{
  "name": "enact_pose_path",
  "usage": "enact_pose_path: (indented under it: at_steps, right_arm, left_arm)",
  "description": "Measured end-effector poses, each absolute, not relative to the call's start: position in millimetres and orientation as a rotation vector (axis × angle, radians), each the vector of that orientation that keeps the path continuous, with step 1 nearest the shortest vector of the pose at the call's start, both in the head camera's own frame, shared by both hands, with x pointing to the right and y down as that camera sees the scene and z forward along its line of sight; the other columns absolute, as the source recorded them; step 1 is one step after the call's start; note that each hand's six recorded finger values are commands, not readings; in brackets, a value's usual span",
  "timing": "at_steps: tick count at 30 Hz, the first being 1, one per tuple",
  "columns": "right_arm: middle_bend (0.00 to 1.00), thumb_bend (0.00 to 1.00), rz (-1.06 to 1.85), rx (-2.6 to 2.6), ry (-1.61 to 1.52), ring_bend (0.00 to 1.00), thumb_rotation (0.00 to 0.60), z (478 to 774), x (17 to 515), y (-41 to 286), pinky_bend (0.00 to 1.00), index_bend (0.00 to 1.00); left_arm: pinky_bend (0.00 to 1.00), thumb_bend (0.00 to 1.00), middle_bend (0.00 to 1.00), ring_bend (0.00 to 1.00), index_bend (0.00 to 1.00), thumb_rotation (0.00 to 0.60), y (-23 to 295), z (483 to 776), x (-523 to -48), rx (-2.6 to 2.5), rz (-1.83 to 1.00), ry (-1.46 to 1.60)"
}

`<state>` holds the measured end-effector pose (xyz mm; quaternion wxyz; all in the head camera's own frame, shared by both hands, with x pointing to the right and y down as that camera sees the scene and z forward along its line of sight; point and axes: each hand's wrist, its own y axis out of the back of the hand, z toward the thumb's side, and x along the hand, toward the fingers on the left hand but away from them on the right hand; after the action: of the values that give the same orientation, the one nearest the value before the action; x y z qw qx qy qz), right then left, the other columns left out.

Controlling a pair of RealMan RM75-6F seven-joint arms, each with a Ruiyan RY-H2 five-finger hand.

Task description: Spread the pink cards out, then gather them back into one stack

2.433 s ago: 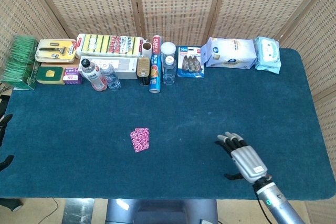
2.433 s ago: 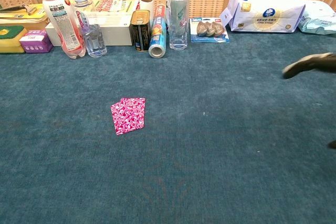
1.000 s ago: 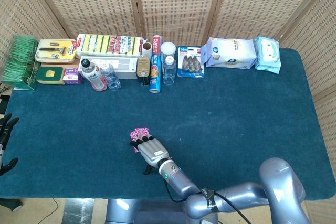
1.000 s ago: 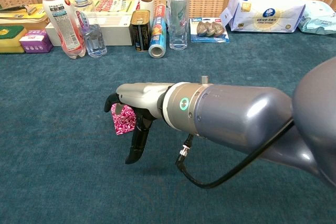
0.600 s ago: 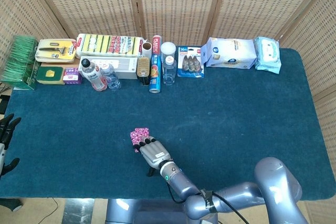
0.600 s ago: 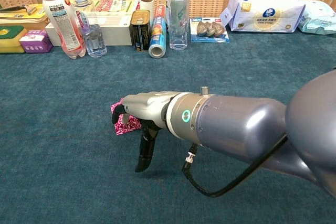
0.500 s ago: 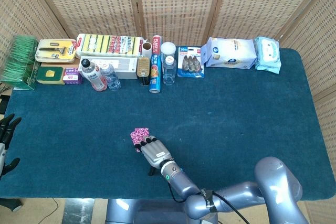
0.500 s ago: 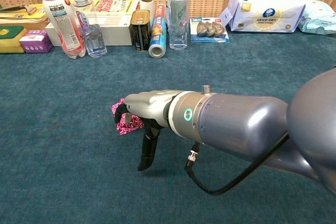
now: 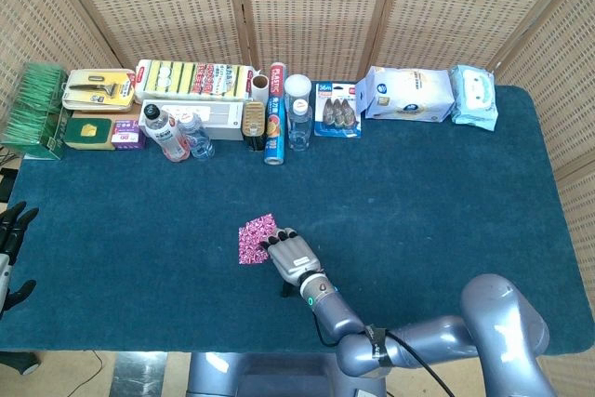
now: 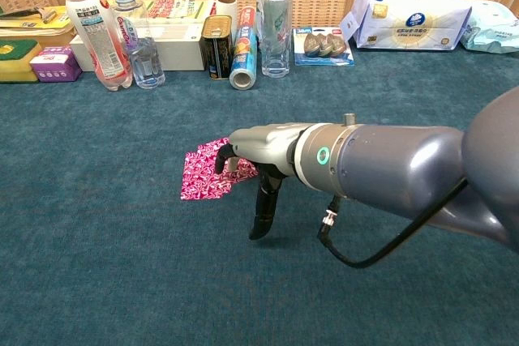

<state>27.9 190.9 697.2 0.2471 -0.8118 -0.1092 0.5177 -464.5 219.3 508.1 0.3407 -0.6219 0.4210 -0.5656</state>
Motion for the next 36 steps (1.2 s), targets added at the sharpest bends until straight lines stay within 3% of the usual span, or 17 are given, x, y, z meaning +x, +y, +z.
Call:
enact_pose_path:
  at_steps: [36]
  right_arm:
    - [0.18,0.00,1.698,-2.084,-0.546,0.01,0.600,700.3,102.5,124.3,0.04,0.17]
  left_arm:
    - [0.05,0.05,0.00,0.00,0.00,0.600,221.7,507.0,-463.9,-1.651,-1.459,1.095]
